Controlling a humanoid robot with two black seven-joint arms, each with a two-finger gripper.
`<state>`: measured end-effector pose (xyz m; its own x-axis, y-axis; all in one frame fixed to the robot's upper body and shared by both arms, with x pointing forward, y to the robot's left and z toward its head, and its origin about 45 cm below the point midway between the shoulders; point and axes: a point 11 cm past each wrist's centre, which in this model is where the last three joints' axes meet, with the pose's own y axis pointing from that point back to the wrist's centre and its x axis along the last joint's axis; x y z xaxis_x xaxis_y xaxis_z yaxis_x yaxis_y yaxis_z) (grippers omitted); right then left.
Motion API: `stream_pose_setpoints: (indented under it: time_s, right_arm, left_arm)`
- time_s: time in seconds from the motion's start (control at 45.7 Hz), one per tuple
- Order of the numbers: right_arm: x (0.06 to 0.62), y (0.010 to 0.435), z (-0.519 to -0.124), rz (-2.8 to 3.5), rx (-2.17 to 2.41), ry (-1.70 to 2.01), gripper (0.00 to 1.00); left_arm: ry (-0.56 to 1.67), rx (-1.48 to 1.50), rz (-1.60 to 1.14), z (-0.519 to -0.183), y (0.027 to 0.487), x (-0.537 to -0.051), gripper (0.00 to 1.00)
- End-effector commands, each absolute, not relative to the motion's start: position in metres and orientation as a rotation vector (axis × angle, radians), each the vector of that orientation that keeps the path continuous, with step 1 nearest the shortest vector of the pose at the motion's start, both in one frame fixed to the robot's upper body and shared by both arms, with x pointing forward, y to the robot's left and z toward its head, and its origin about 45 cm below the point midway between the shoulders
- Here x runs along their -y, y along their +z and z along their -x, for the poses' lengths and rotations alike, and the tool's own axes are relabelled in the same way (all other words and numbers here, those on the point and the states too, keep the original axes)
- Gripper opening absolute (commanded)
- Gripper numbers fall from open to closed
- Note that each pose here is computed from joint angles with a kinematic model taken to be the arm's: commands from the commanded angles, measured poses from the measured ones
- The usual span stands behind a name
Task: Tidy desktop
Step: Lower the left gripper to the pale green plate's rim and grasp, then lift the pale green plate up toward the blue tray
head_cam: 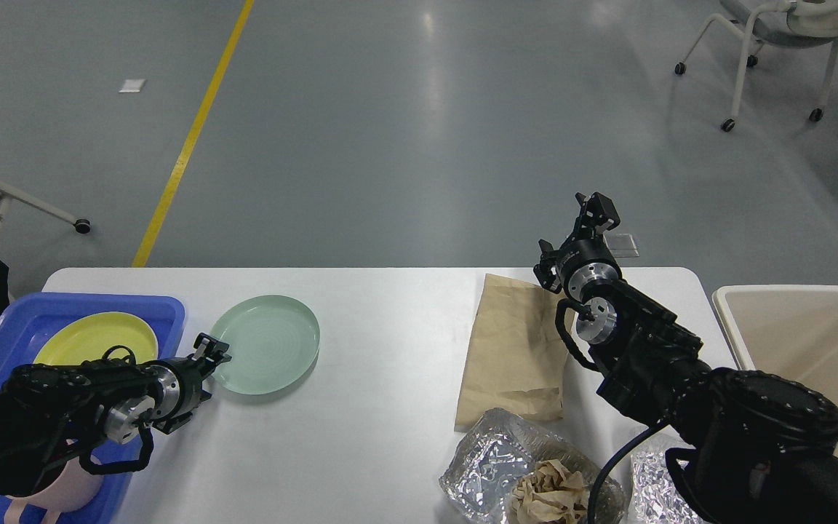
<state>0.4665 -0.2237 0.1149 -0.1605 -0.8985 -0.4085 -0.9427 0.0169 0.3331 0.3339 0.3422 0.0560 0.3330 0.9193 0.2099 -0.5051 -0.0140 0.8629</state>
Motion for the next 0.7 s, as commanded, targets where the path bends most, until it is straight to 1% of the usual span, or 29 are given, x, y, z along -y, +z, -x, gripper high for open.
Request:
stream_pose_setpoints:
  time_s: [0.0, 0.109, 0.263, 0.416, 0.679]
  right_arm:
    - [0.2237, 0.1149, -0.4666, 1.981, -2.180, 0.829, 1.00]
    - [0.2246, 0.1151, -0.4667, 1.978, -2.182, 0.829, 1.00]
    - [0.2237, 0.1149, -0.4666, 1.979, -2.180, 0.830, 1.00]
    - [0.2236, 0.1148, -0.4665, 1.982, -2.180, 0.831, 1.00]
    - [0.2237, 0.1149, -0.4666, 1.979, -2.180, 0.830, 1.00]
  left_arm:
    - [1.187, -0.496, -1.059, -0.3341, 0.0507, -0.3301, 0.66]
    - [1.183, -0.489, -1.057, -0.3363, 0.0486, -0.3226, 0.63]
    - [1.199, -0.477, -1.064, -0.3380, 0.0488, -0.3213, 0.55]
    - [1.201, -0.470, -1.075, -0.3392, 0.0502, -0.3227, 0.42]
    - [1.199, -0.467, -1.080, -0.3391, 0.0507, -0.3240, 0.14]
